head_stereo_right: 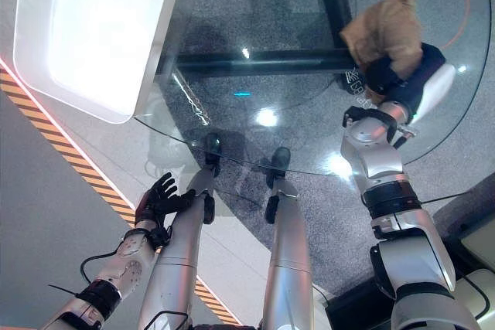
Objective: Wipe the table with a cloth and put it in the basket.
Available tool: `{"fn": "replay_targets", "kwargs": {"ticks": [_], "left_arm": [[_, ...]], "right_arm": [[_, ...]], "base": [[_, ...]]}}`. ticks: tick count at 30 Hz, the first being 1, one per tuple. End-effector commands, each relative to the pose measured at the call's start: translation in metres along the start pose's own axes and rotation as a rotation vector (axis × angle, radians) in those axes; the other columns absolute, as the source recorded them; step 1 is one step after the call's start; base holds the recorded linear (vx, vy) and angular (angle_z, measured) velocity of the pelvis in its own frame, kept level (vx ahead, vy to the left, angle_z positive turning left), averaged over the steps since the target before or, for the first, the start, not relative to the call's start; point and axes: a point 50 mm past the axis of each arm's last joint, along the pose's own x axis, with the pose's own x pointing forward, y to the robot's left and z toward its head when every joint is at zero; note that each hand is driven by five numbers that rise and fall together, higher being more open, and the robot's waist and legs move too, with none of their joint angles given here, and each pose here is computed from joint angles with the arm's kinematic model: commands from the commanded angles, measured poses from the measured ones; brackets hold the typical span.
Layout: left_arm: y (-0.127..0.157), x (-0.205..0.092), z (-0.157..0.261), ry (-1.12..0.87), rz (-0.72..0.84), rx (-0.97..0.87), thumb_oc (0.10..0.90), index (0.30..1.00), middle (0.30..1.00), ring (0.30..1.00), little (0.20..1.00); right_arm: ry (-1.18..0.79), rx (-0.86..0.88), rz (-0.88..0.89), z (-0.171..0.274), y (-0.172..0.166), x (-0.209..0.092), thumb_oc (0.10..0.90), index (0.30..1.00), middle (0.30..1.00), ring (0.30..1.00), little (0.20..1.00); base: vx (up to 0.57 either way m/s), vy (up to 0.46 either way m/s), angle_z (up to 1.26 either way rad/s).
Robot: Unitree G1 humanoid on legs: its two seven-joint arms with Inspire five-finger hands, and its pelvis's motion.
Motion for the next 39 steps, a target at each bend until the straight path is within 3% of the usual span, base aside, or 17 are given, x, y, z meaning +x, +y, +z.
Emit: {"fn": "replay_targets", "kwargs": {"ticks": [1,9,18,24,34,39], "left_arm": [[0.010,-0.036,-0.055,0.155,0.032,-0.026,0.800,0.900,0.900,0.900,0.900],[0.002,-0.034,-0.051,0.139,0.002,-0.046,0.800,0.900,0.900,0.900,0.900],[-0.005,-0.032,-0.049,0.141,-0.008,-0.041,0.800,0.900,0.900,0.900,0.900],[-0.010,-0.027,-0.042,0.127,-0.025,-0.041,0.800,0.900,0.900,0.900,0.900],[-0.015,-0.030,-0.050,0.133,-0.034,-0.035,0.800,0.900,0.900,0.900,0.900],[-0.016,-0.030,-0.055,0.149,-0.035,-0.022,0.800,0.900,0.900,0.900,0.900]], "right_arm": [[-0.136,0.034,-0.279,0.017,-0.062,0.032,0.100,0.300,0.300,0.300,0.200],[-0.174,0.104,-0.296,0.027,-0.056,0.029,0.100,0.300,0.300,0.300,0.200],[-0.280,0.103,-0.155,0.057,-0.026,0.014,0.100,0.300,0.300,0.300,0.200],[-0.375,0.060,0.053,0.077,0.003,-0.009,0.100,0.300,0.300,0.300,0.200],[-0.328,-0.131,0.502,0.037,0.052,-0.064,0.100,0.300,0.300,0.300,0.200],[-0.323,-0.128,0.674,0.030,0.072,-0.096,0.100,0.300,0.300,0.300,0.200]], "base": [[-0.01,0.024,-0.04],[0.00,0.012,-0.02],[0.00,0.006,0.02],[-0.01,0.002,0.01],[0.00,-0.002,0.00],[0.00,0.000,0.00]]}}
